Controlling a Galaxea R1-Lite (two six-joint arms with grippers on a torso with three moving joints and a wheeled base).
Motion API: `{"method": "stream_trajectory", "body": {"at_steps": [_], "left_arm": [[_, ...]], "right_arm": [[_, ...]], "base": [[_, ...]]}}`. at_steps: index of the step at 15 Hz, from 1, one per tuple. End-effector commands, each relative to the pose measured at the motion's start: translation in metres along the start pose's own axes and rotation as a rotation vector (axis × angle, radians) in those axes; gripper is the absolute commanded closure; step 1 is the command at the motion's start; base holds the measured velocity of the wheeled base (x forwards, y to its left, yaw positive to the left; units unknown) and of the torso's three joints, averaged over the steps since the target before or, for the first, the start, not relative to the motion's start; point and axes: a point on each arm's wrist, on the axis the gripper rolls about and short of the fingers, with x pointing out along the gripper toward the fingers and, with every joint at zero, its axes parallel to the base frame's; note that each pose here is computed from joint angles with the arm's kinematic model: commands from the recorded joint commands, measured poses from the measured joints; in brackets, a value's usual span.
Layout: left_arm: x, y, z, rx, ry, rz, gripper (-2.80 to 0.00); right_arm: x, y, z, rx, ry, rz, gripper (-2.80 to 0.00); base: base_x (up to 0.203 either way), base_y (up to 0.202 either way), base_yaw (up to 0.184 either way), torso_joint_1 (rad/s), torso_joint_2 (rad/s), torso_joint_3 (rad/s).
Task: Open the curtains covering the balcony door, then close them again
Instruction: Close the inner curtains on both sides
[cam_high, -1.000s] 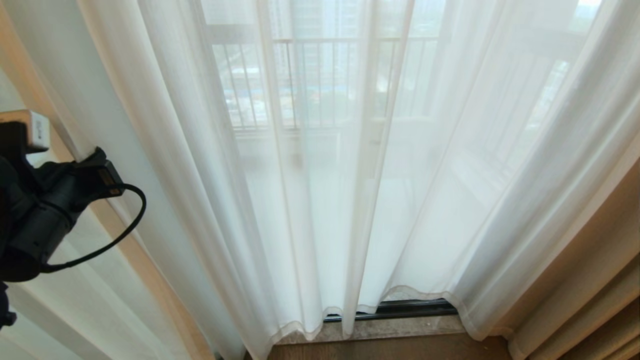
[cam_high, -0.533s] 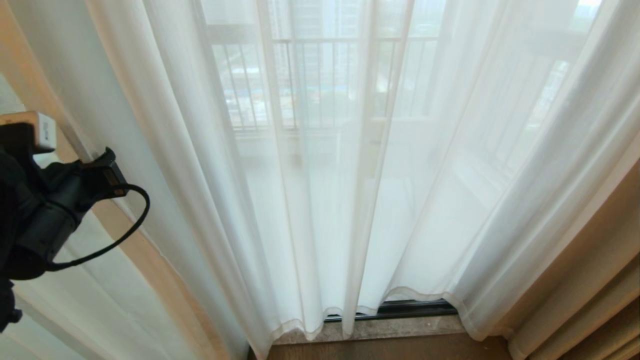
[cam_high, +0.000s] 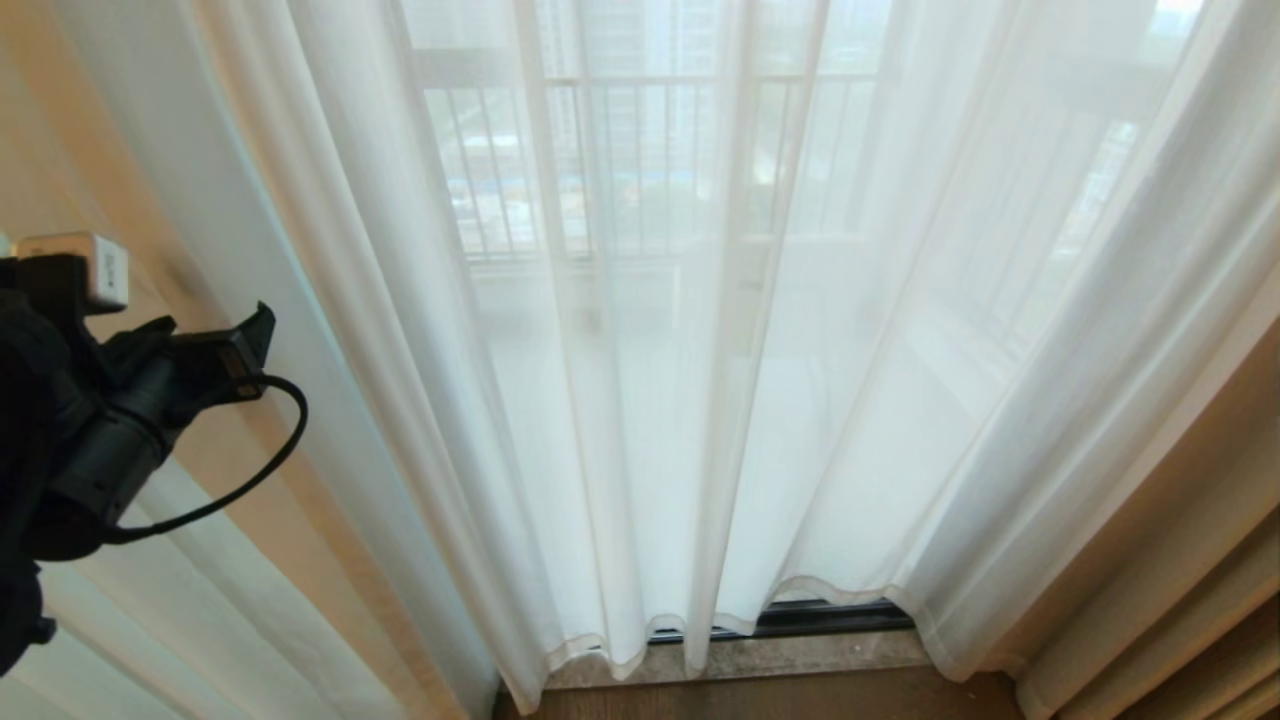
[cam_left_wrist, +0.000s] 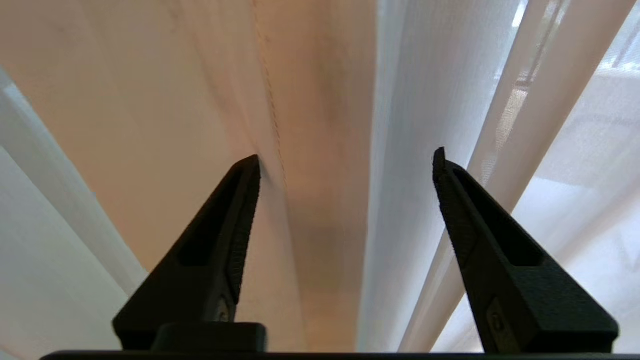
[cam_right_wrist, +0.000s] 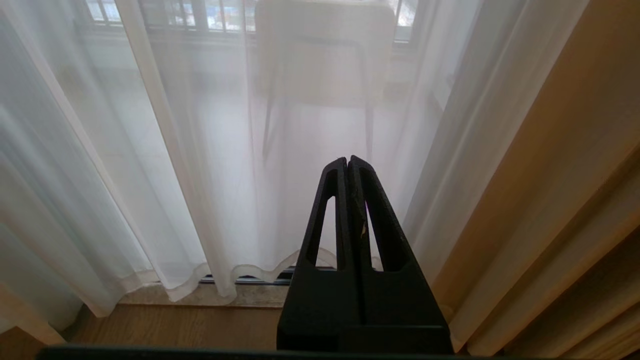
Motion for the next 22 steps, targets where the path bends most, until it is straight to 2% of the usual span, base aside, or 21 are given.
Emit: {"method": "stream_trajectory", "body": {"at_steps": [1,3,7,21,22], "left_arm": [[0.0,0.0,0.001,-0.003,-0.012,0.0,-2.8],[0.0,-0.001,0.002,-0.005,-0.044,-0.003,-2.8],[-0.009,0.002,0.004,-0.005,-0.054,0.003,-2.8],[-0.106,0.029,-0.021,0.004,-0.021,0.013,-2.8],[-0.114,0.031,-0.024,0.004,-0.021,0.013,0.0]], "right_arm": [[0.0,0.0,0.0,-0.001,0.001,0.001,0.0],[0.0,0.0,0.0,-0.001,0.001,0.001,0.0],[0.0,0.0,0.0,-0.001,0.001,0.001,0.0],[0.0,0.0,0.0,-0.001,0.001,0.001,0.0],[0.0,0.0,0.0,-0.001,0.001,0.001,0.0]], "base": [[0.0,0.0,0.0,0.0,0.0,0.0],[0.0,0.0,0.0,0.0,0.0,0.0],[0.0,0.0,0.0,0.0,0.0,0.0],[0.0,0.0,0.0,0.0,0.0,0.0],[0.0,0.0,0.0,0.0,0.0,0.0]]}}
